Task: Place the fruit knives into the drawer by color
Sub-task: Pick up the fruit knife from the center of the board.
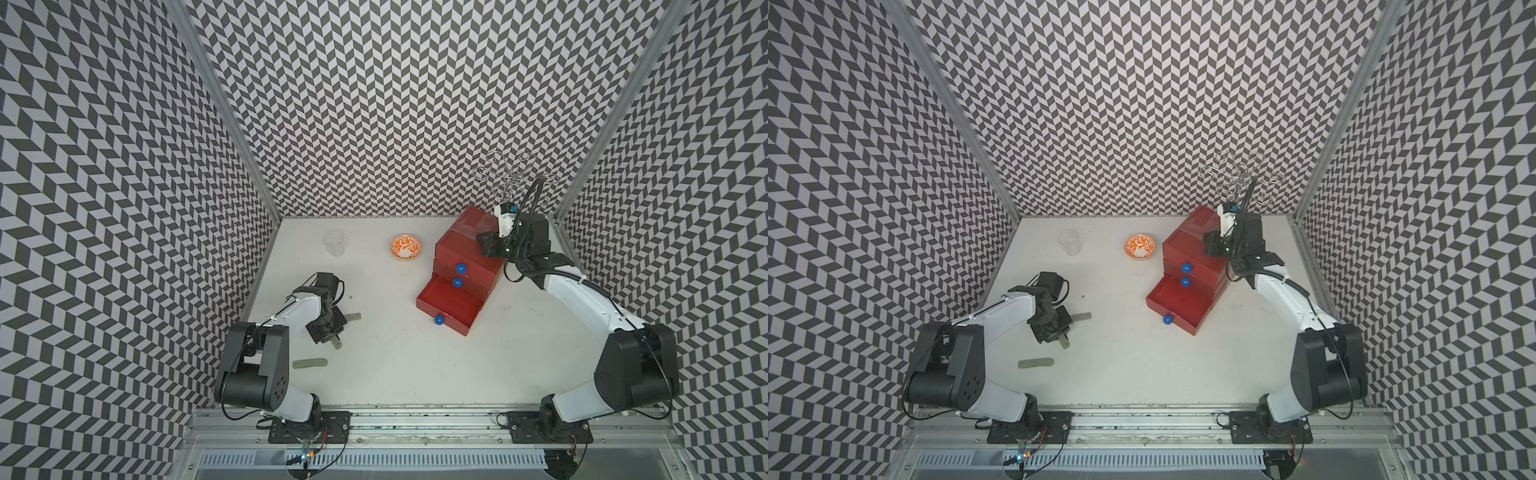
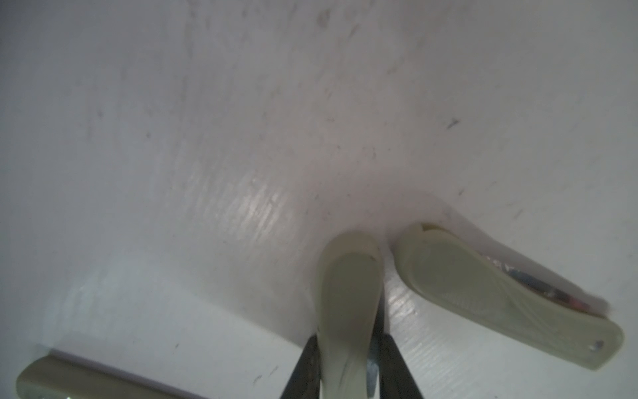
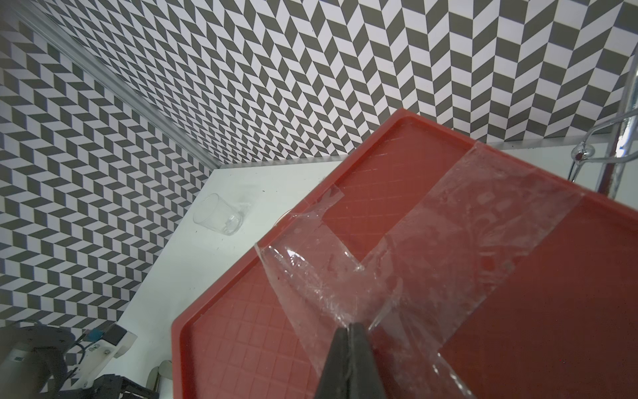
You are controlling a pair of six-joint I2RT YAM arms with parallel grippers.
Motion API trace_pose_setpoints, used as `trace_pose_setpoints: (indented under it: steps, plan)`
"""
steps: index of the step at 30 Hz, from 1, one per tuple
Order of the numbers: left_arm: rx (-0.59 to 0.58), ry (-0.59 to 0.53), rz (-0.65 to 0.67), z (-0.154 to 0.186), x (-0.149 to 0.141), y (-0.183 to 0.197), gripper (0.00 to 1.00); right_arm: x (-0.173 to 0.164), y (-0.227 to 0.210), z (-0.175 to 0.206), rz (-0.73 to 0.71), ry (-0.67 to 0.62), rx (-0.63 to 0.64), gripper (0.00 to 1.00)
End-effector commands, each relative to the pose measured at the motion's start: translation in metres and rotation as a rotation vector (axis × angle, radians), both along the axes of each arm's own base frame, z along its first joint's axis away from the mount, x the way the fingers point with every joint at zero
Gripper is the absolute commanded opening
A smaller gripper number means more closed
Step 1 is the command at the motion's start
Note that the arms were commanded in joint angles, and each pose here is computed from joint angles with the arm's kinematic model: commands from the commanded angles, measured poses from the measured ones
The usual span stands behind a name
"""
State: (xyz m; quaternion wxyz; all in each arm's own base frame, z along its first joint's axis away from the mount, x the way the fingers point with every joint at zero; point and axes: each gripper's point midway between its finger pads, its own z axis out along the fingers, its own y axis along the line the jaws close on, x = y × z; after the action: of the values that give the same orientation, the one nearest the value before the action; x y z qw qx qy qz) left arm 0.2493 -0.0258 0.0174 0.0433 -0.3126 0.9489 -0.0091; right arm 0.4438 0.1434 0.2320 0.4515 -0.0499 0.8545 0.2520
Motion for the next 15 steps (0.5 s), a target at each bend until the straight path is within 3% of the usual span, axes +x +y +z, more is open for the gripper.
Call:
trace_pose_setpoints:
  steps: [1, 15]
  plan:
    - [-0.011, 0.036, -0.003, -0.016, -0.003, 0.000, 0.19, -0.054, -0.018, -0.122, -0.027, 0.452, -0.119, 0.01]
    - [-0.031, 0.010, -0.006, 0.000, -0.003, -0.004, 0.16, -0.054, -0.018, -0.121, -0.028, 0.451, -0.119, 0.01]
